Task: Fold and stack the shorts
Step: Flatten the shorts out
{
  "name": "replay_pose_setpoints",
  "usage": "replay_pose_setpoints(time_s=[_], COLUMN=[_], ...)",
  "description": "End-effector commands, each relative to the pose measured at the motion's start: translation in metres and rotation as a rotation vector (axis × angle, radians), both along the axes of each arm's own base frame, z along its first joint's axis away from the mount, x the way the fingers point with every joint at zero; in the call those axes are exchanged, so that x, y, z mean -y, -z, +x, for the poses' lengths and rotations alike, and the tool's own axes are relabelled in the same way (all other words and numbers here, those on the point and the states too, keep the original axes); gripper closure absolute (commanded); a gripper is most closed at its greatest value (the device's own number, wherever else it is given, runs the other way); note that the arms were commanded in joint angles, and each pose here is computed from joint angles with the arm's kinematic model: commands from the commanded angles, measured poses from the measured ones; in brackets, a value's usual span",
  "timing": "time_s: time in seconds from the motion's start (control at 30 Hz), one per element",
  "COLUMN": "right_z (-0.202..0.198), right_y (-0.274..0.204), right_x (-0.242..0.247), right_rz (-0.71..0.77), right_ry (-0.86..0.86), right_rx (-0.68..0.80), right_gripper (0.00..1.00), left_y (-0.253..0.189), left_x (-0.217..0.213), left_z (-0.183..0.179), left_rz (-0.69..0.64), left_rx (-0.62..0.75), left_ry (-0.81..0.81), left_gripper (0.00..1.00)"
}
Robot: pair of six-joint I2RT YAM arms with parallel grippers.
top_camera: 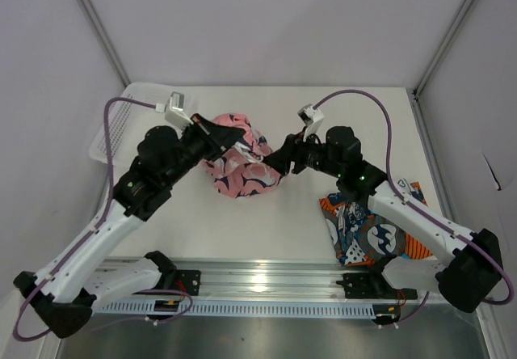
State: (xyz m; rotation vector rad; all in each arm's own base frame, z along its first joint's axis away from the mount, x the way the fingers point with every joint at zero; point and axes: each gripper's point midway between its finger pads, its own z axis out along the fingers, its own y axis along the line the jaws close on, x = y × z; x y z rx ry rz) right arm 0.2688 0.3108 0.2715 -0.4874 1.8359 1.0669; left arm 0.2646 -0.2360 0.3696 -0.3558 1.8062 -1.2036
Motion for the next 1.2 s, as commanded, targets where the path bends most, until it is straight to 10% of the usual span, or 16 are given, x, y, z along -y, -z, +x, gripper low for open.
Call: replay_pose_setpoints(time_s=[0.0,0.37,0.57,0.9,1.17], right_z=[-0.021,-0.034,-0.005,0.018,-0.036], right_y=[-0.050,-0.079,-0.063,0.007,0.072], right_x=[0.000,0.071,0.083,0.069,0.030], right_rz=[0.043,0.034,0.040,-0.022,-0.196], right_ry=[-0.061,0.144,0.185,0.176,-0.050], right_rx=[0.119,0.207,0.134,-0.051,-0.090], right_gripper=[0.37,0.32,0.27,0.12,0.18], left_y=[-0.062,-0.133,-0.161,0.082,0.160], left_x=[-0.019,0.084,0.050,-0.092,-0.135], left_z=[-0.024,-0.062,-0.011,0.070,0.092], left_rz=[-0.057,-0.222,-0.280,-0.090,0.005], left_rx=[0.141,0.186,0.184,-0.229,-0.339], left_ry=[-0.066,0.110,-0.091,-0.581,-0.681], left_gripper=[1.00,1.00,1.00,1.00,0.86])
